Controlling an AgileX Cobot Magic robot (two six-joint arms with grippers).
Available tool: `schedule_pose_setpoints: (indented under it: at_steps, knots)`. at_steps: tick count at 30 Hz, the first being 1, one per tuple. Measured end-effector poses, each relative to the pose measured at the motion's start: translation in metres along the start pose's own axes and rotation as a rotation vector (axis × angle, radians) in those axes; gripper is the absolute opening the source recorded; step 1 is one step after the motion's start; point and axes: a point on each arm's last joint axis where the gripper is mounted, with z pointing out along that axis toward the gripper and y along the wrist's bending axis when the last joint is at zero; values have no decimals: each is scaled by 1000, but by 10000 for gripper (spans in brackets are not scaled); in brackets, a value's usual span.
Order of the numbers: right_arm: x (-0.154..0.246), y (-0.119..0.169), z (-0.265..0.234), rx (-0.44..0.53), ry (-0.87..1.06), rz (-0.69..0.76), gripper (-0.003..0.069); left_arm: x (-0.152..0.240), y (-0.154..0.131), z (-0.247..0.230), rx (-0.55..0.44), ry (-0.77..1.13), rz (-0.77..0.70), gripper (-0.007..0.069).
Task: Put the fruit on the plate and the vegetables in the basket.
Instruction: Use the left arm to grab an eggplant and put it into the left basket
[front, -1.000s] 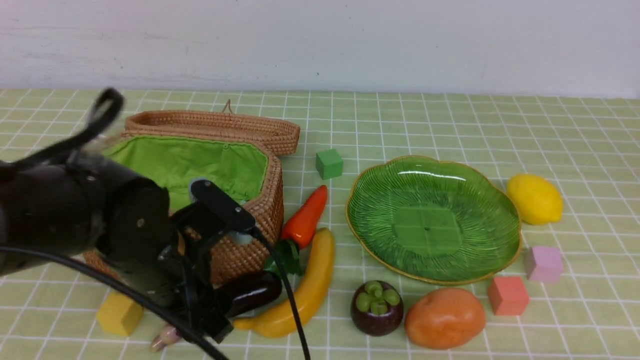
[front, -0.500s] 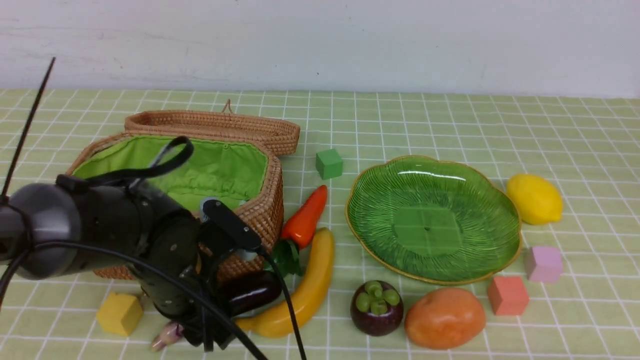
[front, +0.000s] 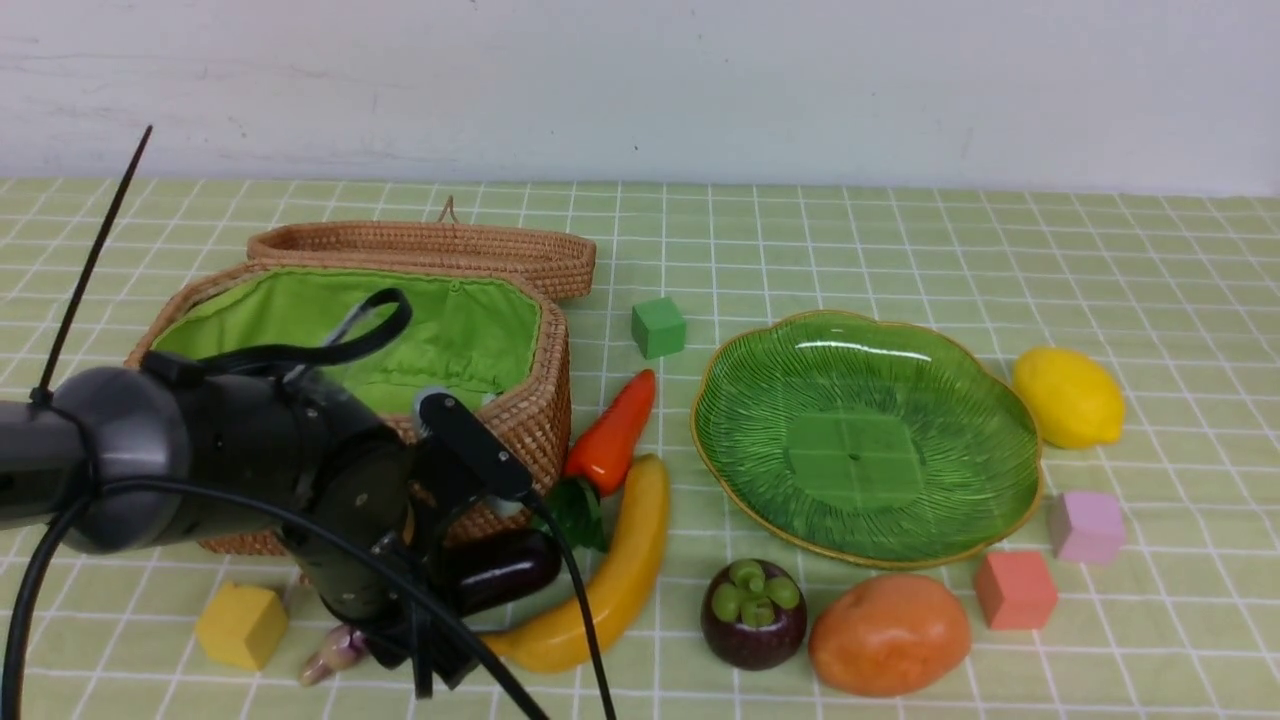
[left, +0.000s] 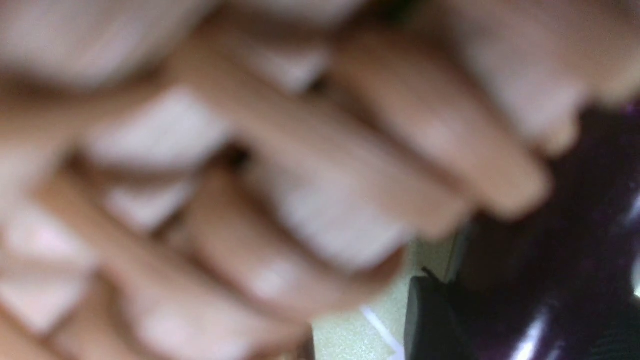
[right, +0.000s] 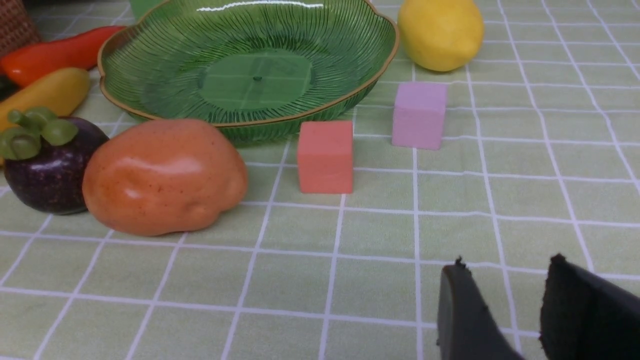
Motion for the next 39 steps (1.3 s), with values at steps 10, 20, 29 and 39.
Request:
schedule_pose_setpoints:
  at_steps: [10,20,29,39]
  knots:
    - [0,0,0,0,0,0,240,7,2,-20,-7,22,-14,335]
    - [0,0,0,0,0,0,240,23,4,-78,0,22,-88,333]
    - [0,0,0,0,0,0,240,42,10,-168,6,-220,-303,333]
    - [0,0,0,0,0,0,240,-30,106,-165,-68,-282,-477,333]
